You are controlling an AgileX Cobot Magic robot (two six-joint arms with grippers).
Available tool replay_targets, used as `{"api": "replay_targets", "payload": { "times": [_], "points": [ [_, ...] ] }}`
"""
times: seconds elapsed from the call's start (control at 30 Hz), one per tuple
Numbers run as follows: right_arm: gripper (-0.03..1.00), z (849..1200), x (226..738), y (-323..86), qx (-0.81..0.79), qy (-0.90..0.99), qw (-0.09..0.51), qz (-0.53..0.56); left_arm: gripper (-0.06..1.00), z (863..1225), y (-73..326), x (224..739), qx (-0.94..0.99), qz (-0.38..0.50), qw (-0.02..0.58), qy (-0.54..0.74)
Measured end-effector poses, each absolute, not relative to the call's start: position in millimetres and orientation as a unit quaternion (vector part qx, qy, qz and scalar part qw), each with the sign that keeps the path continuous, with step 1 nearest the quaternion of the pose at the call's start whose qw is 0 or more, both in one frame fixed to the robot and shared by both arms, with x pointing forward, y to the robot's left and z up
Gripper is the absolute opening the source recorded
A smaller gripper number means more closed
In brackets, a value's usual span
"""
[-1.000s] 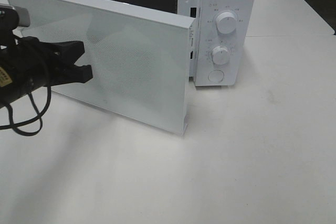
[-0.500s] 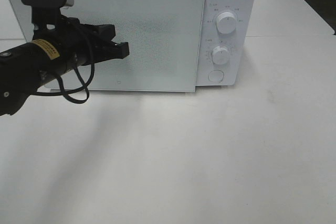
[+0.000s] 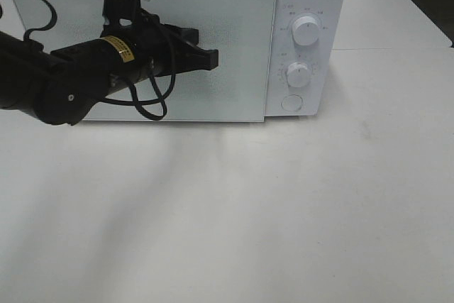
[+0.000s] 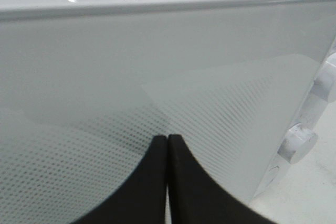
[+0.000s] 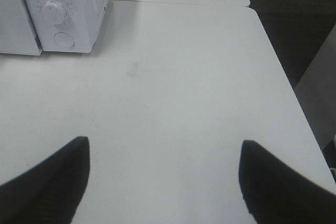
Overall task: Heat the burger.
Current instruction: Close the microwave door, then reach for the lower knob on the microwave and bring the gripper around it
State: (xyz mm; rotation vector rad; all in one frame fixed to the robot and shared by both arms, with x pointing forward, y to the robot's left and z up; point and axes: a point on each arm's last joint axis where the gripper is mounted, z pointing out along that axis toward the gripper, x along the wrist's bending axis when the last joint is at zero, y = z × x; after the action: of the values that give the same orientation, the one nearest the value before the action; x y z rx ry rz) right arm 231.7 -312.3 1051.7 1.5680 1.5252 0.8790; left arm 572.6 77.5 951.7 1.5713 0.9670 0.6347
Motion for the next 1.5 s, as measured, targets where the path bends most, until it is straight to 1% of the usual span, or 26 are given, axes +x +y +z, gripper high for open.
{"api": "replay_targets", "payload": {
  "times": [0.37,0.57,0.73,0.8,0.83,0.87,0.9,0.93,0.97,1.0,1.03,1.07,1.1,1.13,1.17,1.2,1.23,1.27,1.3,1.33,1.37,1.4,1.47,1.5],
  "points": [
    [0.76,1052,232,-312,0.615,0.598,0.382,0.345,0.00,957,53,589,0.688,0.262,0.557,0.384],
    [0.76,1052,232,-312,0.615,0.598,0.382,0.345,0.00,960,52,586,0.695,0.257,0.550,0.385],
    [0.76,1052,232,-312,0.615,0.598,0.382,0.345,0.00,967,59,575,0.698,0.247,0.537,0.405],
    [0.76,1052,232,-312,0.615,0.598,0.382,0.345,0.00,969,60,560,0.712,0.233,0.523,0.407],
    [0.76,1052,232,-312,0.615,0.598,0.382,0.345,0.00,969,60,560,0.712,0.233,0.523,0.407],
    [0.76,1052,232,-312,0.615,0.598,0.382,0.345,0.00,970,63,548,0.726,0.222,0.507,0.409],
    [0.75,1052,232,-312,0.615,0.598,0.382,0.345,0.08,969,66,538,0.744,0.207,0.482,0.413],
    [0.75,1052,232,-312,0.615,0.598,0.382,0.345,0.08,969,66,538,0.744,0.207,0.482,0.413],
    [0.75,1052,232,-312,0.615,0.598,0.382,0.345,0.16,969,69,534,0.753,0.200,0.467,0.418],
    [0.75,1052,232,-312,0.615,0.598,0.382,0.345,0.38,969,75,526,0.771,0.184,0.435,0.427],
    [0.75,1052,232,-312,0.615,0.598,0.382,0.345,0.38,969,75,526,0.771,0.184,0.435,0.427],
    [0.75,1052,232,-312,0.615,0.598,0.382,0.345,0.53,969,77,522,0.781,0.175,0.415,0.432],
    [0.75,1052,232,-312,0.615,0.598,0.382,0.345,0.80,970,83,515,0.798,0.157,0.379,0.441],
    [0.75,1052,232,-312,0.615,0.598,0.382,0.345,0.80,970,83,515,0.798,0.157,0.379,0.441],
    [0.75,1052,232,-312,0.615,0.598,0.382,0.345,0.86,972,86,511,0.807,0.148,0.359,0.446],
    [0.75,1052,232,-312,0.615,0.598,0.382,0.345,0.86,972,86,511,0.807,0.148,0.359,0.446],
    [0.75,1052,232,-312,0.615,0.598,0.382,0.345,0.94,976,92,502,0.822,0.129,0.319,0.453],
    [0.75,1052,232,-312,0.615,0.598,0.382,0.345,0.97,980,99,493,0.834,0.113,0.286,0.459],
    [0.75,1052,232,-312,0.615,0.598,0.382,0.345,0.97,980,99,493,0.834,0.113,0.286,0.459],
    [0.75,1052,232,-312,0.615,0.598,0.382,0.345,0.98,982,101,490,0.838,0.107,0.272,0.460],
    [0.75,1052,232,-312,0.615,0.598,0.382,0.345,0.98,989,108,480,0.847,0.092,0.241,0.464],
    [0.75,1052,232,-312,0.615,0.598,0.382,0.345,0.98,989,108,480,0.847,0.092,0.241,0.464],
    [0.75,1052,232,-312,0.615,0.598,0.382,0.345,0.99,997,117,468,0.857,0.074,0.204,0.468],
    [0.75,1052,232,-312,0.615,0.598,0.382,0.345,0.99,997,117,468,0.857,0.074,0.204,0.468]
  ]
}}
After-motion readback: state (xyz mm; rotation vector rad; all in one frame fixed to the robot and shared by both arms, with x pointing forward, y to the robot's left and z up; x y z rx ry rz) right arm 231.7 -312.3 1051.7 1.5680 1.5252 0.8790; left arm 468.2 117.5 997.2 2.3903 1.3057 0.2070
